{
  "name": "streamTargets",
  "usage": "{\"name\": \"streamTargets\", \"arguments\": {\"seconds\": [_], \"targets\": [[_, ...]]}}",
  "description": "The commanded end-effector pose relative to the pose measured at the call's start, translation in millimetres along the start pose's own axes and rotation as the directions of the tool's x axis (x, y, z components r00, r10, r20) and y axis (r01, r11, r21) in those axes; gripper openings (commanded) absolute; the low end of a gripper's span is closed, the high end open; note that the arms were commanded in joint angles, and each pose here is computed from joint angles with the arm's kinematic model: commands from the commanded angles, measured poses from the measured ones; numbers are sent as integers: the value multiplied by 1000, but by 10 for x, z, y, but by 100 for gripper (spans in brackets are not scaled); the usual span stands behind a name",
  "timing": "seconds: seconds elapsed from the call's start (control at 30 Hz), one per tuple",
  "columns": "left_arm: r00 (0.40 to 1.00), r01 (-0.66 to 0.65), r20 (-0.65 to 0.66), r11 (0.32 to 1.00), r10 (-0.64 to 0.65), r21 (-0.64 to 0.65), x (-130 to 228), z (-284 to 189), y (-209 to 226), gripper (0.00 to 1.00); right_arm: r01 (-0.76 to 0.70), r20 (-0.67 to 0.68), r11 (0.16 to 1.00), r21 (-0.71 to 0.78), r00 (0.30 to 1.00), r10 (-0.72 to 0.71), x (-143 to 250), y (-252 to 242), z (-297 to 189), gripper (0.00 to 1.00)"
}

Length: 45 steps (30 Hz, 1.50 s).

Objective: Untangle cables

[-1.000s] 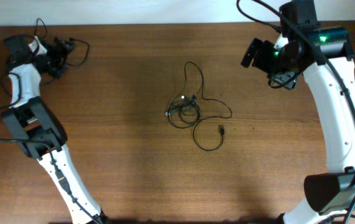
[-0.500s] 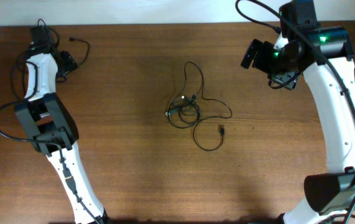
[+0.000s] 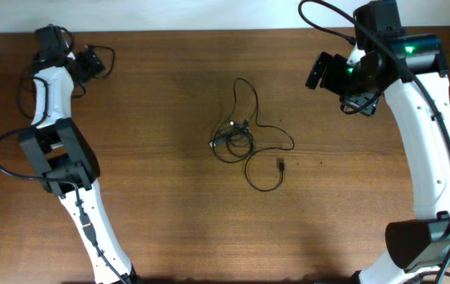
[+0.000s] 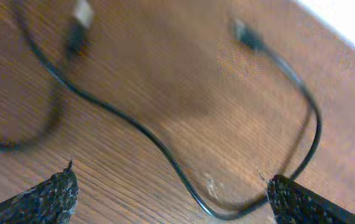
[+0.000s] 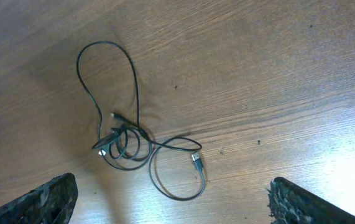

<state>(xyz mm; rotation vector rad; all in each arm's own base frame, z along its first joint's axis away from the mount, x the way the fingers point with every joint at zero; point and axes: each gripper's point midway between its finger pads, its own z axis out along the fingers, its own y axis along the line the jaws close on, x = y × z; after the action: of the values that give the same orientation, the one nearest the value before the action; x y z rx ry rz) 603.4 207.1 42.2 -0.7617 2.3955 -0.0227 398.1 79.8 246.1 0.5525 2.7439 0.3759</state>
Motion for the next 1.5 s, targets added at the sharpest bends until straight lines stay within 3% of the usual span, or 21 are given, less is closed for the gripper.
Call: {"name": "streamTargets", "arguments": {"seconds": [0.0,0.07,0.13,0.17,0.27,0.33,0.4,0.47,0.6,0.67,0.7,0.8,0.9,1.07,1.1,1.17,1.2,1.23,1.27,1.37,1.47], "targets": [[974,57,220,998,-57,9,-917,-823,337,99,17,2,1000,-14,1000,-17,-1,50,2,98],[980,107,173,994,-99,-37,-838,-844,713,99,19,13,1000,-21,1000,-19,-29,67,1,98],[988,154,8,986,-154,-67,-450,-836,984,99,21,20,999,-24,1000,-20,-47,77,2,98],[980,178,-84,984,-178,-10,-262,-854,939,99,22,29,999,-26,999,-21,-66,83,2,98],[929,278,-312,932,-200,230,122,-1005,490,99,28,58,999,-44,998,-25,-146,133,17,98],[915,240,-400,876,-60,419,348,-1170,-34,99,26,48,999,-38,999,-24,-168,132,105,98],[887,187,-459,875,45,446,626,-1236,-338,99,20,17,1000,-23,1000,-20,-154,109,235,98],[841,99,-526,921,126,378,983,-1229,-601,99,10,-44,1000,5,999,-10,-76,51,381,98],[801,-188,-517,947,302,263,1379,-1157,-1033,99,33,-200,996,77,980,-17,226,-103,567,98],[795,-242,-495,931,351,272,1463,-1154,-1251,99,247,-262,969,6,936,-237,392,-29,636,98],[807,-226,-486,937,334,268,1485,-1149,-1379,99,356,-301,934,-28,888,-348,549,9,707,98],[841,-146,-482,962,244,231,1439,-1119,-1453,99,487,-323,871,-66,816,-480,786,113,945,99],[840,-148,-490,967,233,206,1434,-1115,-1380,99,571,-268,816,89,803,-532,707,-52,1311,99],[834,-164,-508,976,216,145,1436,-1117,-1209,99,679,-291,732,49,711,-640,897,-259,1717,99],[836,-162,-505,976,214,145,1425,-1112,-1205,99,679,-286,732,49,712,-641,919,-281,1780,95],[838,-163,-501,976,215,147,1417,-1107,-1212,99,677,-258,735,35,717,-648,923,-261,1870,64],[838,-163,-501,976,215,147,1417,-1107,-1212,99,676,-235,736,33,721,-652,891,-229,1899,31],[838,-163,-502,976,215,147,1418,-1108,-1212,99,654,-228,755,39,742,-631,879,-214,1890,14],[838,-163,-501,976,215,147,1418,-1107,-1212,99,616,-221,786,47,774,-594,868,-194,1865,4],[838,-163,-501,975,216,148,1420,-1108,-1218,99,526,-140,849,46,845,-516,680,23,1587,4],[841,-164,-496,975,217,150,1408,-1101,-1225,99,527,-4,850,-8,850,-527,395,414,878,4]]}}
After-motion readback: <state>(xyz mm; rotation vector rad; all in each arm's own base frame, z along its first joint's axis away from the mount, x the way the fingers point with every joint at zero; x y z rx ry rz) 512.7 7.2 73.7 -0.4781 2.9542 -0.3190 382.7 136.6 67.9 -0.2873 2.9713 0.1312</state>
